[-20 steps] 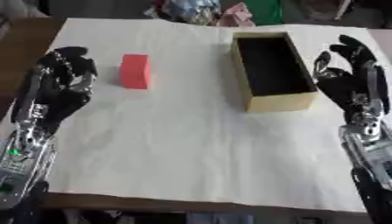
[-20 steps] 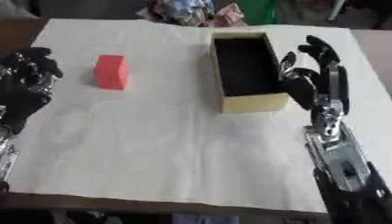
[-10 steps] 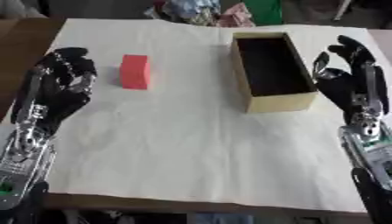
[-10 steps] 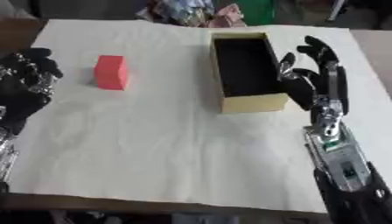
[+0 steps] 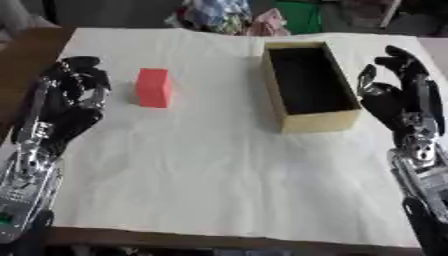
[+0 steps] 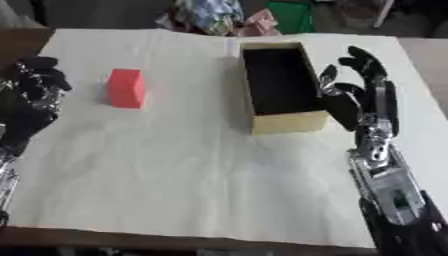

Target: Pick up objects on the table and place them in the box.

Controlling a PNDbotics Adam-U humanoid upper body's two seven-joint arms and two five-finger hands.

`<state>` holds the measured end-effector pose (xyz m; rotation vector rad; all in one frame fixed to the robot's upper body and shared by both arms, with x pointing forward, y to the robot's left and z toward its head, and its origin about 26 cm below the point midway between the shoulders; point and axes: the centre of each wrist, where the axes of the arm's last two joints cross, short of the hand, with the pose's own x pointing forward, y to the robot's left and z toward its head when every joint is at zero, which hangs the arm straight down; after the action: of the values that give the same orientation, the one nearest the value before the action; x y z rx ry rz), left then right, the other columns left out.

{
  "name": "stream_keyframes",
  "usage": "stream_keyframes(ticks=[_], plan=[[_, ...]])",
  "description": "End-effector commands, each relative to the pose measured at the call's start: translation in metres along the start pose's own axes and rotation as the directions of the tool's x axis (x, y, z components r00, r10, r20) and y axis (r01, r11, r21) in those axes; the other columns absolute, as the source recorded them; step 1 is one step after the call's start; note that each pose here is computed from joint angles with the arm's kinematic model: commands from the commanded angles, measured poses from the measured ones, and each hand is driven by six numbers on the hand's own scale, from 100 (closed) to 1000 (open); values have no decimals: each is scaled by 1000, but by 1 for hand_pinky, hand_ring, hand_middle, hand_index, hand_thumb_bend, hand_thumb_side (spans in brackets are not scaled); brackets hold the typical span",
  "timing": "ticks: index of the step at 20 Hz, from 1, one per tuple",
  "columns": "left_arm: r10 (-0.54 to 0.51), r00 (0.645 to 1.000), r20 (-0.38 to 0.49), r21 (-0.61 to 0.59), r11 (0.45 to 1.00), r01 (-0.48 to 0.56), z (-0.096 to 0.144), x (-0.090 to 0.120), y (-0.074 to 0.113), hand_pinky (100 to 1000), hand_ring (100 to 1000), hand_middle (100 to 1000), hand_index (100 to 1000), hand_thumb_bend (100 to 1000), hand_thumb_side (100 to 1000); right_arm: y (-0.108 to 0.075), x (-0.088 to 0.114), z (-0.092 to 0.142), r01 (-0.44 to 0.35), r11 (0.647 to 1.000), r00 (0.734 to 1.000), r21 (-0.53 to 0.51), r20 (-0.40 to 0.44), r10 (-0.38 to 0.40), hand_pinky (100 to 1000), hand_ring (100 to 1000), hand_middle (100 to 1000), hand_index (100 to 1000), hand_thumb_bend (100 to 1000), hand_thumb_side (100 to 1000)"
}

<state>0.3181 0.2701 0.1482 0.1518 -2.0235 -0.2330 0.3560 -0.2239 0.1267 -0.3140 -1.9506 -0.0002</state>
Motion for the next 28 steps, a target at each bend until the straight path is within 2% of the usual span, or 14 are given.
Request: stream_keyframes(ticks=[1,7,11,15,20,24,28], plan=[[-53,997,50,5,999,52,-7,16,12,752,558,546,709,158,123,-7,9,-5,-15,1000,999,-7,35,16,669,938,716,855,100,100],[-191,978,85,-28,981,194,-18,34,29,747,565,556,719,163,130,-8,7,-4,-21,1000,999,-7,31,21,668,938,717,855,100,100],[-334,935,122,-74,936,344,-29,51,45,746,589,587,746,198,138,-8,5,-3,-26,1000,999,-6,26,26,668,938,717,855,100,100],[-475,867,151,-116,862,493,-47,67,63,744,603,603,764,240,140,-9,3,-2,-29,1000,999,-2,22,29,668,938,718,855,100,100],[-632,755,175,-179,733,656,-75,79,81,742,634,640,795,327,147,-8,2,-1,-30,1000,999,4,15,30,668,938,718,855,100,100],[-719,669,191,-232,629,742,-98,79,87,744,653,661,806,383,151,-8,0,0,-31,1000,1000,7,8,31,667,939,718,855,100,100],[-763,610,212,-307,541,783,-118,69,85,753,690,702,828,464,146,-8,-1,1,-30,999,1000,12,2,30,667,939,719,855,100,100]])
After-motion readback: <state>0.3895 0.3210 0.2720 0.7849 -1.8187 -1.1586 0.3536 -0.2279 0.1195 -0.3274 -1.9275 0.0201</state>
